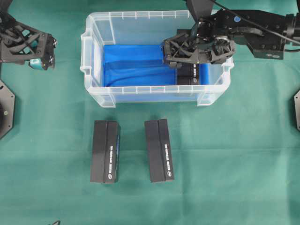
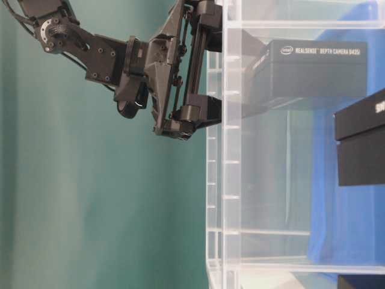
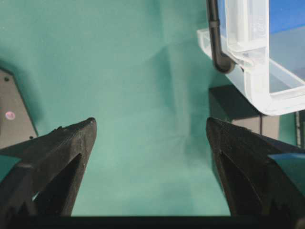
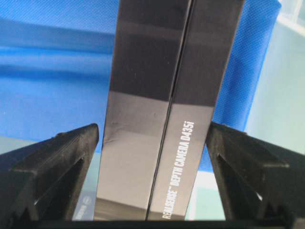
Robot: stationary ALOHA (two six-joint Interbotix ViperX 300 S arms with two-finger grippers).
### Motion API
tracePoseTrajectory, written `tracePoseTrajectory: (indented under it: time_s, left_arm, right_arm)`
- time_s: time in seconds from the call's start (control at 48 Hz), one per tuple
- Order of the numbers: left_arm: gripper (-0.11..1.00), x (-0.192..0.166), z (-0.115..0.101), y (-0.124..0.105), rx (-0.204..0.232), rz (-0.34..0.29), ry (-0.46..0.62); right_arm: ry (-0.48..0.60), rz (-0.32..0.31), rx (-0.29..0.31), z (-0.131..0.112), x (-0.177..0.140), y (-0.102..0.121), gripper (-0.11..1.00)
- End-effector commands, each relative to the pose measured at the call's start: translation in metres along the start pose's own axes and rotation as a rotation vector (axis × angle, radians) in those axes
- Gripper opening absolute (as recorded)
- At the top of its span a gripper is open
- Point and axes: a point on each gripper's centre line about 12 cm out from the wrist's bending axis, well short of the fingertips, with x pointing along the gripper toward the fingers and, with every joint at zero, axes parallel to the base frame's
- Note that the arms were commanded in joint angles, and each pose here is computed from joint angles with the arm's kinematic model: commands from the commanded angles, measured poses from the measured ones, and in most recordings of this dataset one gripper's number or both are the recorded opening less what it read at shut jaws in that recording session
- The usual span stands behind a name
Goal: Take out the box from the case.
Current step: 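Lower the right gripper around the right box pair and close it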
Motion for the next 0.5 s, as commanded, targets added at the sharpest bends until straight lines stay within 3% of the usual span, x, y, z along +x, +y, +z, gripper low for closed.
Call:
tracePoseTrajectory:
  time_s: [0.0,0.479]
  left_arm:
    - [0.95,-0.0071,0.0005,-0.0017,0.0,-0.026,-0.009]
    - [0.95,-0.0071,-0.0005,-0.0022,0.003,-0.027,-0.008]
  right_arm:
    - [-0.008,0.005,0.017,0.0057,-0.0022,0.0008,0.91]
    - [-0.004,0.003,0.021,0.0054,-0.0035,0.0009,0.91]
